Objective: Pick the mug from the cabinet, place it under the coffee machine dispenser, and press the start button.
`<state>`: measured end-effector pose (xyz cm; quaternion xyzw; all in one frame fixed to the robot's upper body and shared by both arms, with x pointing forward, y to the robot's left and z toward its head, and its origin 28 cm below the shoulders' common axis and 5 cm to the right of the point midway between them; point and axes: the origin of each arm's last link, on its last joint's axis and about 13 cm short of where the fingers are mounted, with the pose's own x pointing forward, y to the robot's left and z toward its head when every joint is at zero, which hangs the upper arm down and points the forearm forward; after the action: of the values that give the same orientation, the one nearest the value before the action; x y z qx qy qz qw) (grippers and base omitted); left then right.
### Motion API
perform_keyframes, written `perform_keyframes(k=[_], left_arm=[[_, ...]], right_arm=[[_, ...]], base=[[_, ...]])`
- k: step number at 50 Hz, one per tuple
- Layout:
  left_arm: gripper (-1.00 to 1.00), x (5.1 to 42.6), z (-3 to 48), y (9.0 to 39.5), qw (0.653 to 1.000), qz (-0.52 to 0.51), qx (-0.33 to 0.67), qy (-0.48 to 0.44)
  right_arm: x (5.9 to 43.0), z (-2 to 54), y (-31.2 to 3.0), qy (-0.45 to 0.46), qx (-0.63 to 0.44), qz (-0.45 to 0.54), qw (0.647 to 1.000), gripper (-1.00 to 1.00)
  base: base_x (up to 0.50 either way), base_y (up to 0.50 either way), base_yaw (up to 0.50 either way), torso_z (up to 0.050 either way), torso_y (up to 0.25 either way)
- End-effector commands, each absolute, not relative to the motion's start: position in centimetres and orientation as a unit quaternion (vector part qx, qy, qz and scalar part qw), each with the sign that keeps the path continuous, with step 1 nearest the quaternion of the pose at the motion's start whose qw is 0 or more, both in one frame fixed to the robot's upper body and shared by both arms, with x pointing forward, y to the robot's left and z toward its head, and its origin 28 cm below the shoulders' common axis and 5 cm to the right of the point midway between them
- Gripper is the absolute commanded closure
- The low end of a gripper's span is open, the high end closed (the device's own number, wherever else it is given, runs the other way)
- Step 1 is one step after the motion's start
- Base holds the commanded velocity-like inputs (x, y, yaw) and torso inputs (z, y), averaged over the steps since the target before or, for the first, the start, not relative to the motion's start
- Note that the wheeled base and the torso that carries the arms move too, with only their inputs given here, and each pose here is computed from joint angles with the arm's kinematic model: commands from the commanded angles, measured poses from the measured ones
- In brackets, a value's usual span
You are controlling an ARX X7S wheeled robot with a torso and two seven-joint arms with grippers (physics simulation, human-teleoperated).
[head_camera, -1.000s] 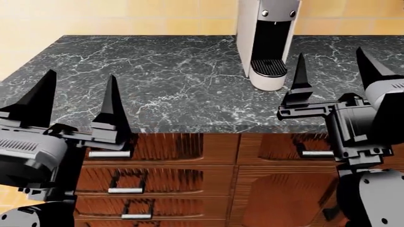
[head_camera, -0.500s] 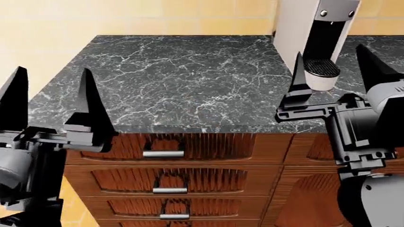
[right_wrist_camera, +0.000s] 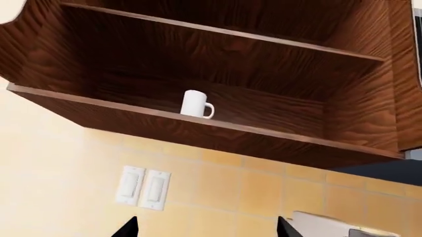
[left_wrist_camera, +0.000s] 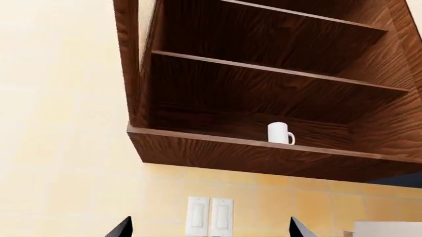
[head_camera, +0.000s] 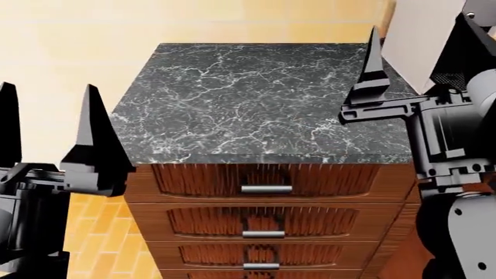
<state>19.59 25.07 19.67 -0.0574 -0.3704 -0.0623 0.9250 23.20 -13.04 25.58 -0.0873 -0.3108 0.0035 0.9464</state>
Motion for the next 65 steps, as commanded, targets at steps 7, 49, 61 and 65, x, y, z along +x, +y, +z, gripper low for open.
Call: perform_keyframes(k=[7,49,61,65], left_arm=[[-1.00,19.5,19.1,25.2,0.927,-0.066,-0.063,-0.363],[-1.00,19.7,17.6,25.3,0.940,-0.086,-0.082,-0.320],[-1.00,19.5,17.4,25.3,0.942,-0.083,-0.079,-0.315],[-1.00,19.5,17.3,25.2,0.943,-0.082,-0.076,-0.314]], right_arm=[[25.7,30.6,-12.8,-0.330,-0.066,0.018,0.942,-1.00],[32.3,55.5,-13.8,-0.181,0.003,-0.055,0.982,-1.00],[32.3,54.7,-13.9,-0.126,-0.003,-0.033,0.991,-1.00],[32.2,55.0,-14.0,-0.132,-0.010,-0.029,0.991,-1.00]], base=[[0.00,0.50,0.00,0.000,0.000],[0.00,0.14,0.00,0.000,0.000],[0.00,0.00,0.00,0.000,0.000],[0.00,0.00,0.00,0.000,0.000]])
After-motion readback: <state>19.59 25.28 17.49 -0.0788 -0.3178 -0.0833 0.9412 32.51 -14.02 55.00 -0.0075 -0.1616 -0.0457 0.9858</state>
